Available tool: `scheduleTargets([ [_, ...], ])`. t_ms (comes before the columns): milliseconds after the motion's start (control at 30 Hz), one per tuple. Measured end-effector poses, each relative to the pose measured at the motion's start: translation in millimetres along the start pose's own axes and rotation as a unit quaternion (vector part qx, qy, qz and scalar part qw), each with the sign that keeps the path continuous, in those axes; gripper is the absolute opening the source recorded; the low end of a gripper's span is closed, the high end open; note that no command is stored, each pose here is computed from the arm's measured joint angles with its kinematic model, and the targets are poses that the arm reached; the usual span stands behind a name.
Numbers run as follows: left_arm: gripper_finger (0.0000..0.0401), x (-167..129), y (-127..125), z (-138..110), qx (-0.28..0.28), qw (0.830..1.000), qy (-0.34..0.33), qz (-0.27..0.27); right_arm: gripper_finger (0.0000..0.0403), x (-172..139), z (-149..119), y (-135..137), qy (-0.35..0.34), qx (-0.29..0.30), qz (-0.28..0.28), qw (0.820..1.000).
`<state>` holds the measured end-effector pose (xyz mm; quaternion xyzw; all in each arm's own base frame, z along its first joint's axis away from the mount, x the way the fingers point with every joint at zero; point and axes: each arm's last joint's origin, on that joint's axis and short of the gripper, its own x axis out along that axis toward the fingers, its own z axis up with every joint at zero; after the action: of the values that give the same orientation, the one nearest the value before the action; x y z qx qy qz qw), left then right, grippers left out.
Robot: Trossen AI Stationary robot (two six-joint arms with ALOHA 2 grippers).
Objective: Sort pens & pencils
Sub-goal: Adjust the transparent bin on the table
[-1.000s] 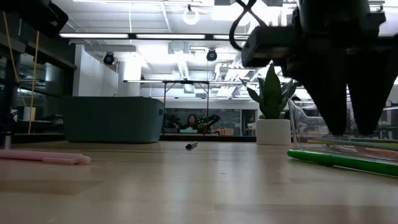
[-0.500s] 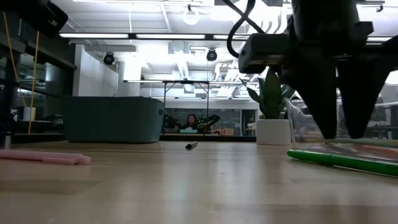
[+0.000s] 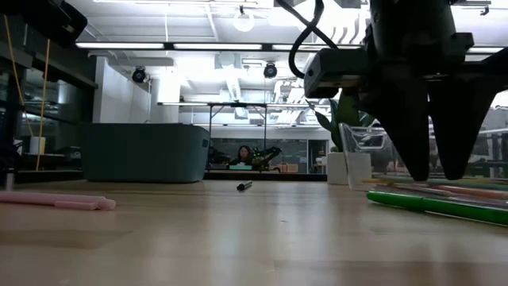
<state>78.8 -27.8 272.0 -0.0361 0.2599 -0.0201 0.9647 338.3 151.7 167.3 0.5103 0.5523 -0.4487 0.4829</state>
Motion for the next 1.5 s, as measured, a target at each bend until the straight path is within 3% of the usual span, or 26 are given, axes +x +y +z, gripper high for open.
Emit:
scheduleTargets([
  [267,0.0083,0,0,0,0.0,1.0,0.0,0.0,0.0114,-4,16,1,-0.022,-0.006,-0.01,1.0],
  [433,0.0083,0,0,0,0.0,1.0,0.0,0.0,0.0114,-17,32,4,-0.052,-0.011,0.018,0.998],
  [733,0.0083,0,0,0,0.0,1.0,0.0,0.001,0.0114,-34,57,29,-0.069,-0.079,0.13,0.986],
  [867,0.0083,0,0,0,0.0,1.0,-0.001,0.0,0.0113,-55,70,44,-0.119,-0.105,0.174,0.972],
  [1000,0.0083,0,0,1,-0.002,1.0,-0.003,0.0,0.0091,-83,82,57,-0.176,-0.134,0.21,0.952],
  [1233,0.0083,0,0,2,-0.017,1.0,-0.01,-0.002,0.0008,-107,92,64,-0.211,-0.19,0.225,0.932],
  [1500,0.0083,0,-1,2,-0.019,1.0,-0.011,-0.002,0.0003,-86,90,58,-0.184,-0.219,0.195,0.938],
])
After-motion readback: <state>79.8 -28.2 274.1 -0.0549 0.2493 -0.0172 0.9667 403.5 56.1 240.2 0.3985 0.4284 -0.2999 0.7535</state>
